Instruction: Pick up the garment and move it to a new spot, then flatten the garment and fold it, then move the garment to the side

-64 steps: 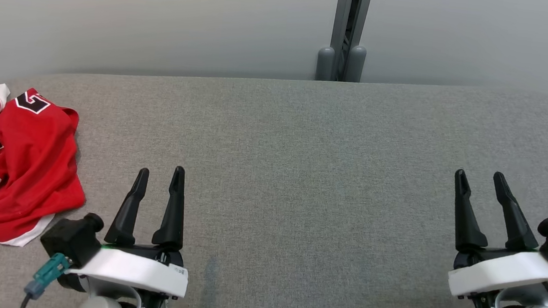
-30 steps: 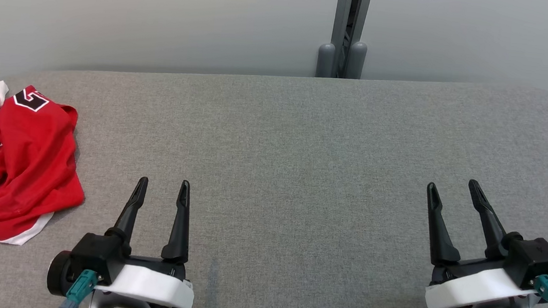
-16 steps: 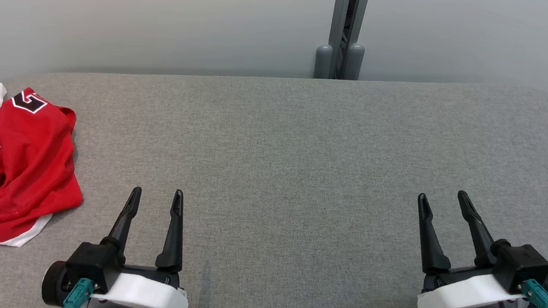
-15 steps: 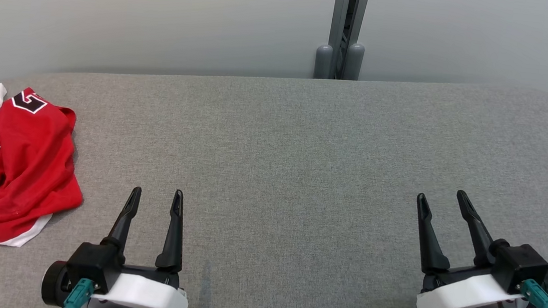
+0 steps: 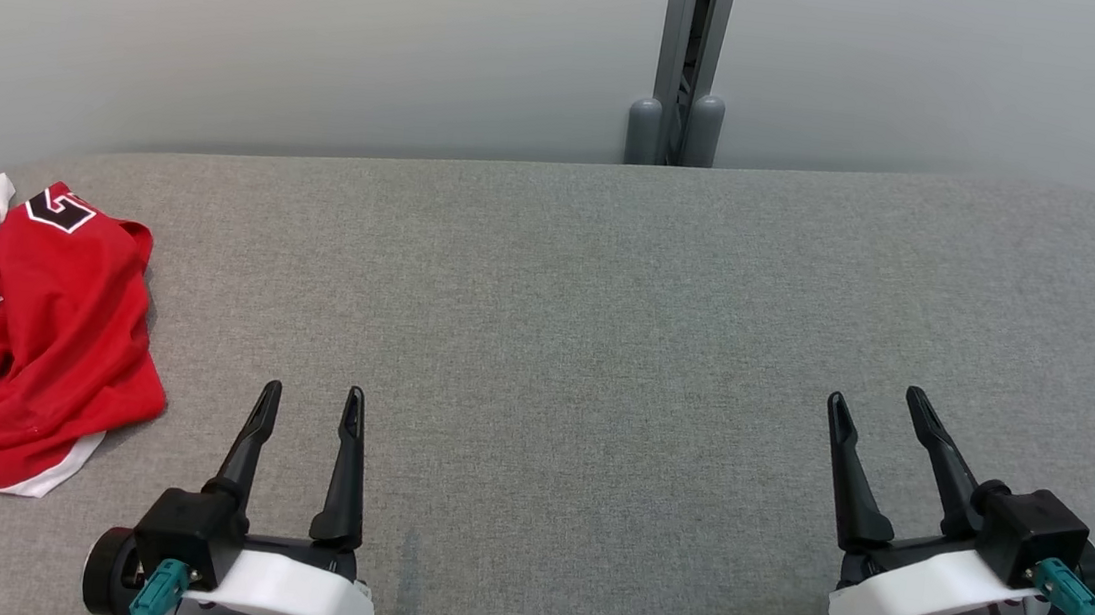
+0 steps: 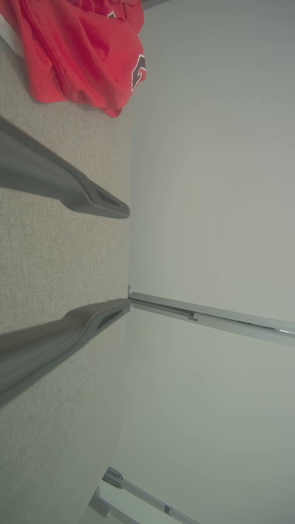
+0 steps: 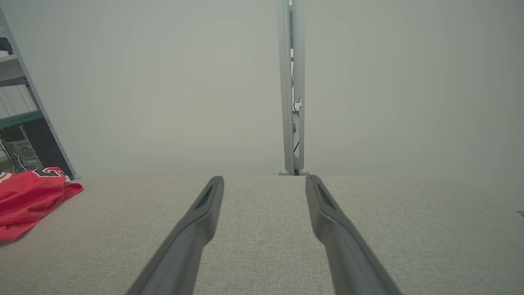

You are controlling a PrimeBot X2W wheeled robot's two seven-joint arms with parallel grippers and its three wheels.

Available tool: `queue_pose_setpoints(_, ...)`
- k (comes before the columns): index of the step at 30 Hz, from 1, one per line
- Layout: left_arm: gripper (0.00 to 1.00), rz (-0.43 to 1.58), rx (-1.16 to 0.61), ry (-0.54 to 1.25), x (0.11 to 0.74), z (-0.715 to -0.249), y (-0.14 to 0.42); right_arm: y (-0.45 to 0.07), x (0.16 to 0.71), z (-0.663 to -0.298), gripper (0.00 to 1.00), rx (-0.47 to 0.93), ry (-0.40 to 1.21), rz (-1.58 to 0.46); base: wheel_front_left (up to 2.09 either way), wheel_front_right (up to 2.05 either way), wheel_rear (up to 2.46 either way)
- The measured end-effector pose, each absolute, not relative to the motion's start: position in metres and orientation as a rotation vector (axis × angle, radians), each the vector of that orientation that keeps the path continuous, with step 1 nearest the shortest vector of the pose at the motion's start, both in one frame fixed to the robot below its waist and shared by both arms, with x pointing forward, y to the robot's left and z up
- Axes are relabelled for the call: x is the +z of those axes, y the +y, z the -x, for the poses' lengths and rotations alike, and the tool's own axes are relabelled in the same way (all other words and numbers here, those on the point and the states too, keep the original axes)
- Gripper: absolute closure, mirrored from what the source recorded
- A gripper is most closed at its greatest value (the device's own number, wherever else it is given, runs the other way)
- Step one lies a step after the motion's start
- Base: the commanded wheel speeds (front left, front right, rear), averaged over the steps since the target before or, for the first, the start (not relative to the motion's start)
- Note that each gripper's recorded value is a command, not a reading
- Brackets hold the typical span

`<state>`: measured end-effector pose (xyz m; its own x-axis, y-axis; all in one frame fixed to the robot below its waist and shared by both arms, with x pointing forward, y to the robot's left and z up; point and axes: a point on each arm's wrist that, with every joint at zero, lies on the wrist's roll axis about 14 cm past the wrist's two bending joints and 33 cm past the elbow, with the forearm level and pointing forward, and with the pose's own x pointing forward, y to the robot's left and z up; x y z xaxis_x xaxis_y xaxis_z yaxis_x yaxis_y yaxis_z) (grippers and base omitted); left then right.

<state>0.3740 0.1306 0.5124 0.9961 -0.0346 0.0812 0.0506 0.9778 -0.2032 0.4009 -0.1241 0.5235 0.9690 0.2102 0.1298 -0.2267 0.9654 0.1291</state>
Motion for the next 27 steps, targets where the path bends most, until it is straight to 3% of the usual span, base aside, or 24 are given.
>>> queue_pose_setpoints(17,0.0,0.205,-0.039,-0.079,0.513,-0.371,0.132,-0.124,0.523,-0.401,0.0,0.22,-0.112,-0.149,0.0,0.0,0.0)
queue_pose_setpoints(27,0.0,0.197,0.071,-0.077,0.509,-0.357,0.167,-0.079,0.517,-0.409,0.0,0.345,-0.091,-0.162,0.0,0.0,0.0)
